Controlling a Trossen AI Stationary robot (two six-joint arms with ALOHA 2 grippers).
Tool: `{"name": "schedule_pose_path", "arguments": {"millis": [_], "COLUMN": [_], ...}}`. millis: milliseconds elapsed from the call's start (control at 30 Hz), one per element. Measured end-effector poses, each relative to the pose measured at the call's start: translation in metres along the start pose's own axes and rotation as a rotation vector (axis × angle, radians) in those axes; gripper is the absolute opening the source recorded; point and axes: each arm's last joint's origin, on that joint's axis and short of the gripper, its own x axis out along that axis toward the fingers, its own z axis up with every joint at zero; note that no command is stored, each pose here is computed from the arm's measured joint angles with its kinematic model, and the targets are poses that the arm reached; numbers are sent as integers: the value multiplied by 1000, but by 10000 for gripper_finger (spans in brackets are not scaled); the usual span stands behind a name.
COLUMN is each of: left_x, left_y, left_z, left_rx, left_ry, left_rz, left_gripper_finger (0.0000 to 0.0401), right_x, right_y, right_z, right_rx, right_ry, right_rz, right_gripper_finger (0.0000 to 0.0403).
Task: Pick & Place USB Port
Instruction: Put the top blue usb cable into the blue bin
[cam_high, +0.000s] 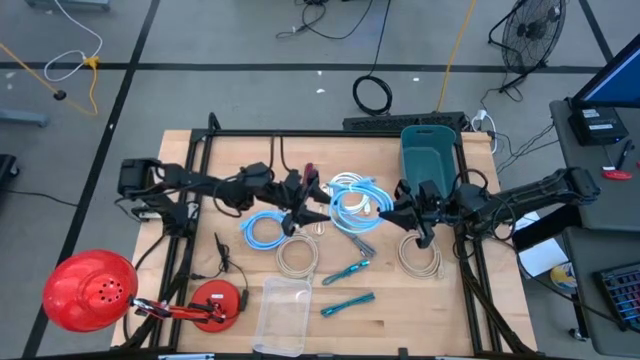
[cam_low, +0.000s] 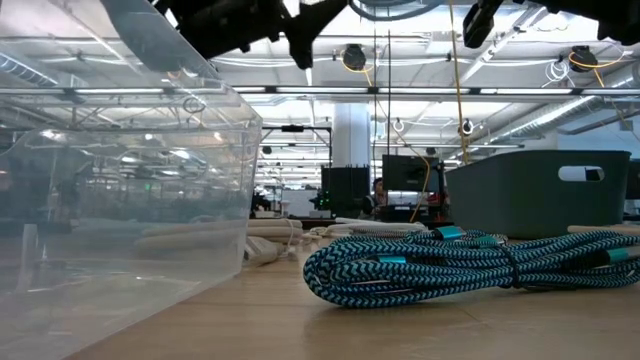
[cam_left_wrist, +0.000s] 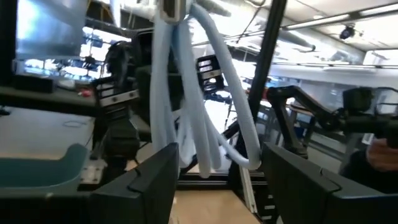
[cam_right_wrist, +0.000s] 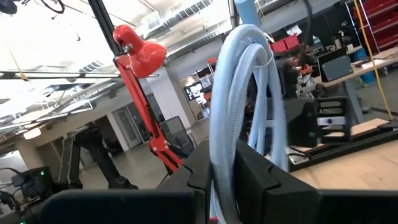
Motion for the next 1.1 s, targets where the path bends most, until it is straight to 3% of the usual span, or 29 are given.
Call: {"name": "schedule_pose_path", "arguments": {"millis": [467,733,867,933,1100], "left_x": [-5,-10,-16,-18,-23], "left_y": [-2,10,23,27,30], "left_z": [11,11,6,6,15], "left_rx": [-16,-28,-65,-82,-113], "left_ry": [-2,30,65,69,34], "left_rz": [-81,-35,116,139,38], "left_gripper_finger": [235,235,235,235,235], "right_x": [0,-1,-5,-7,-10], "right_y": [5,9,14,17,21], "right_z": [0,0,4,5,6], "right_rx": [2,18,23,24,24], "right_ry": [-5,-8,-23,-30,-35], "right_rz": [30,55,83,96,93], "right_gripper_finger": [30,30,30,30,30]}}
